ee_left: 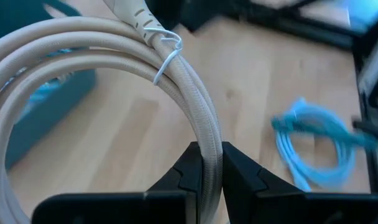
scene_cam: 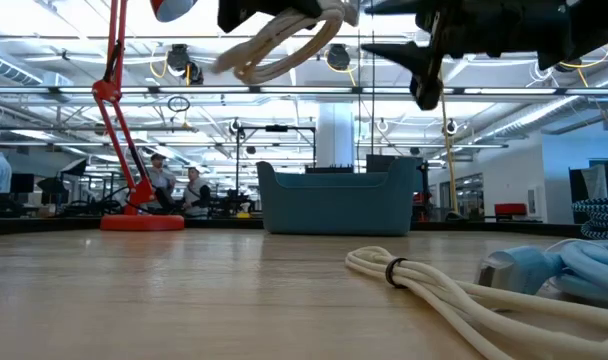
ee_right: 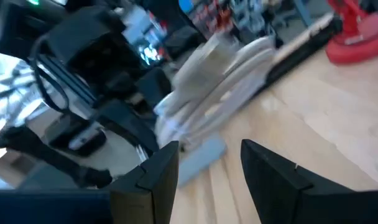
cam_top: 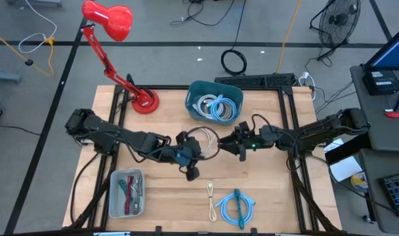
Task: Pick & Place USB Port
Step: Put the brown wire cable into the blue bin
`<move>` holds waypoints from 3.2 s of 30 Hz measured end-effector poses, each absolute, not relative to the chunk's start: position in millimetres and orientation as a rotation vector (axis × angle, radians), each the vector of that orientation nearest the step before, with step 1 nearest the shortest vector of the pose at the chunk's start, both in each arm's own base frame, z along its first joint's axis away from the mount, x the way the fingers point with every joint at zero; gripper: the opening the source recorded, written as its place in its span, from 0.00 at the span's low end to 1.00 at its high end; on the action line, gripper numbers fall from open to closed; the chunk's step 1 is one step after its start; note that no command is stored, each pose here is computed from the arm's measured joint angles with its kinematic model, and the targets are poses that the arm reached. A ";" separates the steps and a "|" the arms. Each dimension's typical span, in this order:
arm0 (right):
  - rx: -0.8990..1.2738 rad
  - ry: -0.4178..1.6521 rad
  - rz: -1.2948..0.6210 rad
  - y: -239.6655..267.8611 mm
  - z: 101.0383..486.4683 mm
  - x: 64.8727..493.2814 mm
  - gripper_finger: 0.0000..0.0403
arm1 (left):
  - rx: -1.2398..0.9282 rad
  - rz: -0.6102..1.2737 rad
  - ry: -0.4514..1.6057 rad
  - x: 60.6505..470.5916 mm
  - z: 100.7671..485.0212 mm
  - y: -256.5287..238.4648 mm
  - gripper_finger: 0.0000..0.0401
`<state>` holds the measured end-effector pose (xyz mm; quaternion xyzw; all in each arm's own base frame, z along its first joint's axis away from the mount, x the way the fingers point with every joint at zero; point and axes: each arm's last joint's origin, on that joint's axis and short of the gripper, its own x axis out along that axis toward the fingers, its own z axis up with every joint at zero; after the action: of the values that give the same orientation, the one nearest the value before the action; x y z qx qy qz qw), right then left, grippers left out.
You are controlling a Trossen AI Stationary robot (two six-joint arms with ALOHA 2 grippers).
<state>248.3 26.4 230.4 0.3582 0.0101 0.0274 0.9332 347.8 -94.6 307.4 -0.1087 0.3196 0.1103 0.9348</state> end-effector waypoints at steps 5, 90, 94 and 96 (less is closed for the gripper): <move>0.741 -0.055 -0.007 34.1 235.1 246.9 0.41 | -0.269 0.321 0.579 354.1 311.6 -78.5 0.09; 1.279 0.216 0.334 1.7 257.3 331.3 0.70 | 0.354 -0.498 1.058 320.8 330.4 -106.5 0.09; 1.268 0.253 0.331 2.0 256.7 332.2 0.70 | 0.358 -0.499 1.064 319.8 330.6 -106.2 0.09; 1.261 0.287 0.311 2.2 252.9 332.1 0.70 | 0.360 -0.495 1.070 319.8 330.0 -105.8 0.09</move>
<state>332.1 2.2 252.9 0.5849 0.1333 0.1444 0.7869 319.8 -105.8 330.0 0.1689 0.5018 -0.2320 0.8160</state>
